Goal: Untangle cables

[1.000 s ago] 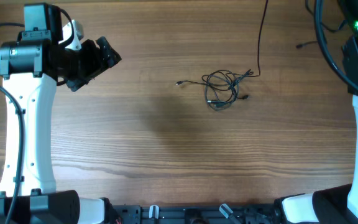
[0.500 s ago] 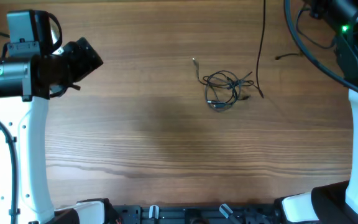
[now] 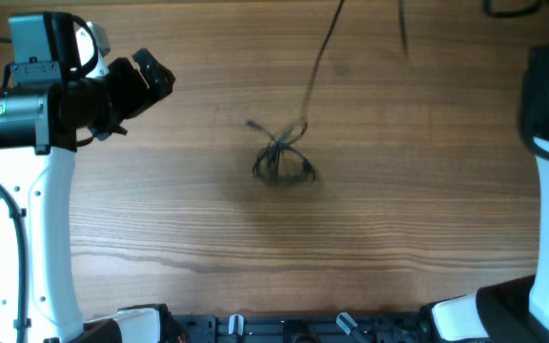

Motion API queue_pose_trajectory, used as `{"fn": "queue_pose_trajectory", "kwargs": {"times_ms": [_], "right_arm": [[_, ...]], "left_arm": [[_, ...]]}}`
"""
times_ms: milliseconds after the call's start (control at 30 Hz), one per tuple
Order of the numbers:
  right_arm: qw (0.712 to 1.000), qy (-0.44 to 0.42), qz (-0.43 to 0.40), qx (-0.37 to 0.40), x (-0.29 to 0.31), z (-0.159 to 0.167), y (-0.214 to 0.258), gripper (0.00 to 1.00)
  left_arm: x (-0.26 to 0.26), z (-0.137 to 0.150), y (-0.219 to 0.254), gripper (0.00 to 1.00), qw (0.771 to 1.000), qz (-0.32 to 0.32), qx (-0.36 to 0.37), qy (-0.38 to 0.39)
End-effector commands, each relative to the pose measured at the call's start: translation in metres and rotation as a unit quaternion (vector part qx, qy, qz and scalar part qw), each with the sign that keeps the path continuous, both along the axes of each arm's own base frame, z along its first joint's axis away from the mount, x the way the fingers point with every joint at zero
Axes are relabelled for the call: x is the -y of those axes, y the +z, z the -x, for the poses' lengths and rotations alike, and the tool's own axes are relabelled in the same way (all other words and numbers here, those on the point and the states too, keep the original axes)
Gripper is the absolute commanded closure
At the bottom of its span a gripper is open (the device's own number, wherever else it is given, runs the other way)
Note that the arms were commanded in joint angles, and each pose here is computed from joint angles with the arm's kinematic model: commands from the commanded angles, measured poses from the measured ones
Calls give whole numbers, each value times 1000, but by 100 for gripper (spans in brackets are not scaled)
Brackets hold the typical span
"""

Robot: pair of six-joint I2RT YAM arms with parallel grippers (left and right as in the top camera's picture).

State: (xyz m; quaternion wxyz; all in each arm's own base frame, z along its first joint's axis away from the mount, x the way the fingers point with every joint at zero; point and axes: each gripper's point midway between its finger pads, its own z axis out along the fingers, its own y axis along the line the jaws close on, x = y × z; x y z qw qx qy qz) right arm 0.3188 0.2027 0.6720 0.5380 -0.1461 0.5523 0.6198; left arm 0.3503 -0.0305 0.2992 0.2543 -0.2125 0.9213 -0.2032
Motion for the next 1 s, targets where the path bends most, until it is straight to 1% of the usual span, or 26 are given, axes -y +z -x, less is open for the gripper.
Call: {"fn": "queue_pose_trajectory", "kwargs": {"times_ms": [0, 33, 67, 100, 133, 200, 233, 267, 300, 333, 367, 400, 433, 467, 500, 533, 567, 633, 667, 733, 833, 867, 933, 967], "right_arm": [[961, -194, 137, -143, -5, -89, -120, 96], [930, -245, 177, -210, -7, -110, -167, 96], [942, -186, 190, -206, -39, -109, -179, 96], [965, -107, 170, -167, -68, -96, -162, 95], [981, -52, 126, -137, -83, -83, -133, 95], [998, 5, 31, -58, -79, -52, -59, 95], [1000, 6, -13, -9, -65, -36, -20, 95], [999, -10, -38, 24, -50, -27, 4, 95], [995, -55, -57, 53, -28, -21, 27, 95], [990, -107, -52, 70, -12, -21, 35, 95], [985, -154, -37, 61, -2, -29, 30, 95], [976, -216, -9, 28, 9, -47, 12, 95], [969, -247, 12, 3, 14, -59, -3, 95], [957, -282, 46, -46, 20, -79, -33, 95], [949, -295, 69, -84, 21, -91, -57, 95], [943, -286, 107, -133, 14, -104, -93, 96], [943, -263, 130, -158, 3, -111, -115, 96], [953, -178, 158, -190, -29, -118, -149, 96], [954, -152, 158, -206, -38, -120, -158, 96], [948, -138, 145, -248, -47, -135, -177, 96], [949, -143, 114, -257, -48, -149, -175, 96], [950, -139, 97, -261, -48, -149, -169, 96], [961, -114, 64, -245, -54, -146, -148, 96], [966, -97, 53, -232, -57, -142, -138, 96]], "left_arm": [[1, -3, -2, 2, 1000, -1, 0, -9], [1, -3, -3, 2, 1000, -1, -1, -9], [1, -4, -4, 1, 1000, -1, -2, -9], [1, -4, -5, 1, 1000, -1, -4, -9], [1, -5, -6, 1, 1000, 0, -7, -9], [0, -5, -9, 1, 1000, 0, -12, -10], [0, -6, -11, 1, 1000, 0, -14, -10], [0, -7, -13, 1, 1000, 0, -17, -10], [0, -8, -16, 1, 1000, 1, -23, -10], [2, -9, -19, 1, 999, -2, -27, -20], [6, -9, -21, 1, 999, -5, -24, -41], [13, -9, -20, 1, 997, -9, -16, -73], [15, -11, -20, 1, 997, -9, -12, -77], [18, -13, -19, 0, 997, -9, -7, -80], [23, -15, -18, 0, 996, -7, -2, -86], [33, -16, -15, 0, 995, -4, 7, -101], [44, -17, -12, 0, 993, 0, 16, -117], [76, -17, -5, 0, 985, 11, 40, -169], [87, -14, -3, 0, 979, 12, 49, -196], [121, -3, 0, 0, 958, 3, 72, -277], [144, 8, 1, 0, 932, -22, 96, -348], [151, 12, 0, 0, 918, -36, 110, -380], [169, 18, -1, 0, 892, -54, 130, -429], [176, 18, -1, 0, 888, -54, 136, -435]]}}
